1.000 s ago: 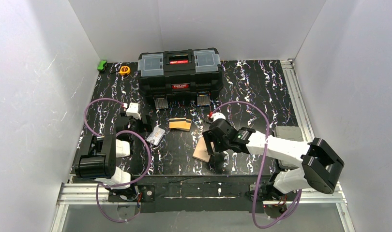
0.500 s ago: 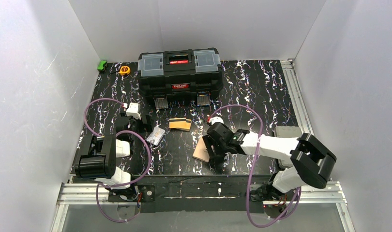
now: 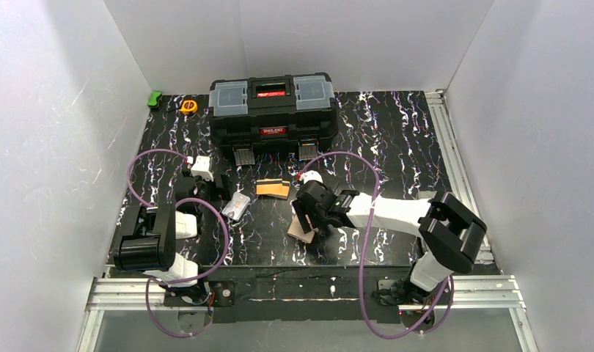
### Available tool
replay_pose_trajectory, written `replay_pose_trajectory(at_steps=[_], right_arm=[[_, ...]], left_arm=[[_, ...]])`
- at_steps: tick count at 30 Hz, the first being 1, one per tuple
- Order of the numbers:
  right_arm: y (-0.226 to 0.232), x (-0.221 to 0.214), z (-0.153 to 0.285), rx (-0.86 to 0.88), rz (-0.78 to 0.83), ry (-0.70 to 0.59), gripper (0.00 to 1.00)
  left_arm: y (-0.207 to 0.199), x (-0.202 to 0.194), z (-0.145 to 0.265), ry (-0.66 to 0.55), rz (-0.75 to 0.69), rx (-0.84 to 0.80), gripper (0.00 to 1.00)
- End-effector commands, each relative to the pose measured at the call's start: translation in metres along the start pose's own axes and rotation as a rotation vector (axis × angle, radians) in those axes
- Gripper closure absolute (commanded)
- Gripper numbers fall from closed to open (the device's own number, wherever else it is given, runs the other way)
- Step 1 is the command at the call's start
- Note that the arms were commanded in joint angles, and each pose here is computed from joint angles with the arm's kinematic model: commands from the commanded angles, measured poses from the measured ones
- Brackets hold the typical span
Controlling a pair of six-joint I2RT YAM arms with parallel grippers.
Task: Put the credit cards into the card holder
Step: Open the card holder at the center of the board.
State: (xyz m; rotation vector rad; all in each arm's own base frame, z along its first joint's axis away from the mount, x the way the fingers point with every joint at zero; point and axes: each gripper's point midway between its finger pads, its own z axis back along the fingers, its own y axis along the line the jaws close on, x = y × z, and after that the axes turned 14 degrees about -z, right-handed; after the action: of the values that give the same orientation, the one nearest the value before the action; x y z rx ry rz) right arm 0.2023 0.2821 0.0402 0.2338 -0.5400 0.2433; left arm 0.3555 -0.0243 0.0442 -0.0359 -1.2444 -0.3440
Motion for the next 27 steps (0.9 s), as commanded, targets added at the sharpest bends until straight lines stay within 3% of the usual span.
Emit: replay_pose_trajectory(at_steps=[1, 11, 21, 27], right_arm=[[0.008, 0.011, 0.001, -0.024, -0.008, -0.027, 0.18], [0.007, 0.0, -0.008, -0.058, 0.015, 0.005, 0.21], [0.01, -0.003, -0.005, -0.049, 0.019, 0.009, 0.33], [0.013, -0.012, -0.002, -0.048, 0.048, 0.011, 0.34]], left_arm=[[0.007, 0.014, -0.003, -0.038, -0.014, 0.018, 0.01], [0.007, 0.013, -0.003, -0.036, -0.014, 0.017, 0.01], [0.007, 0.014, -0.003, -0.037, -0.014, 0.017, 0.01], [0.007, 0.014, -0.003, -0.038, -0.013, 0.017, 0.01]])
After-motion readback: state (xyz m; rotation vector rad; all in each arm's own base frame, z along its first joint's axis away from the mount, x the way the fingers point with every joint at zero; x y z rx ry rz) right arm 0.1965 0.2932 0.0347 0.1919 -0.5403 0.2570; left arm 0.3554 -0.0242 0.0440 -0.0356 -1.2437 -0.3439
